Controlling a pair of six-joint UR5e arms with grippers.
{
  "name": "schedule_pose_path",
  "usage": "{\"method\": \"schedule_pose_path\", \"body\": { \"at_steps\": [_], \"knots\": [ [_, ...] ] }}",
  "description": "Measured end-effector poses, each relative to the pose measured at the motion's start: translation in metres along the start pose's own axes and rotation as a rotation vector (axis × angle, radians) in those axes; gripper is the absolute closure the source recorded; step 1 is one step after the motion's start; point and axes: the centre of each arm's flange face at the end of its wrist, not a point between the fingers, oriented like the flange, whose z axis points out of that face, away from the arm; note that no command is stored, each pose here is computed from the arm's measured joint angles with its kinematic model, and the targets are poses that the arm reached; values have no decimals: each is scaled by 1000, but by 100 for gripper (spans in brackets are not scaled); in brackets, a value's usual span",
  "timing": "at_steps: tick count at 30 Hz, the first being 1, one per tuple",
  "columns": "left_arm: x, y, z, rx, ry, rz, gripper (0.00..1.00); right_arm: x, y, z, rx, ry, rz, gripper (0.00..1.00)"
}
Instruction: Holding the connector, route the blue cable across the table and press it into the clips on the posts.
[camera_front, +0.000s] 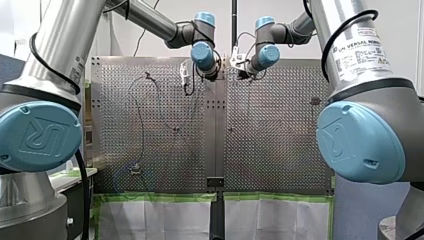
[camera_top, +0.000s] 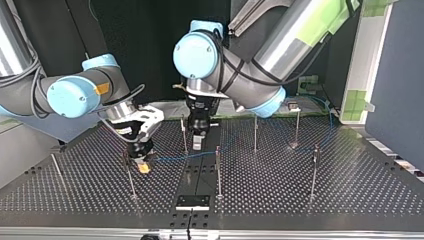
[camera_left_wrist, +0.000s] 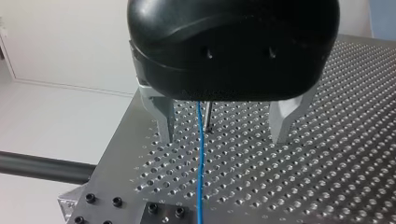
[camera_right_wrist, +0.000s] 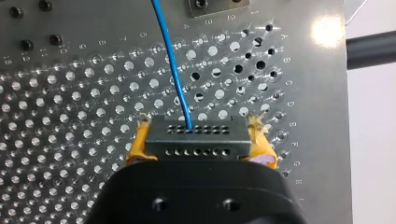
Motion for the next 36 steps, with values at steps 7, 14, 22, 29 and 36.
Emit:
{"method": "schedule_pose_path", "body": {
  "at_steps": [7,14,22,29,36],
  "knots": [
    [-21,-6,12,3,-57,-25,0,0,0,0,0,1,1,100],
    [-21,-12,33,9,-56,-24,0,0,0,0,0,2,1,100],
    [-7,-13,48,4,-42,-17,0,0,0,0,0,1,1,100],
    [-1,-14,65,-11,-31,-8,0,0,0,0,1,1,1,100],
    [-15,-14,82,-27,-75,-24,0,0,0,0,1,0,1,100]
  ]
}}
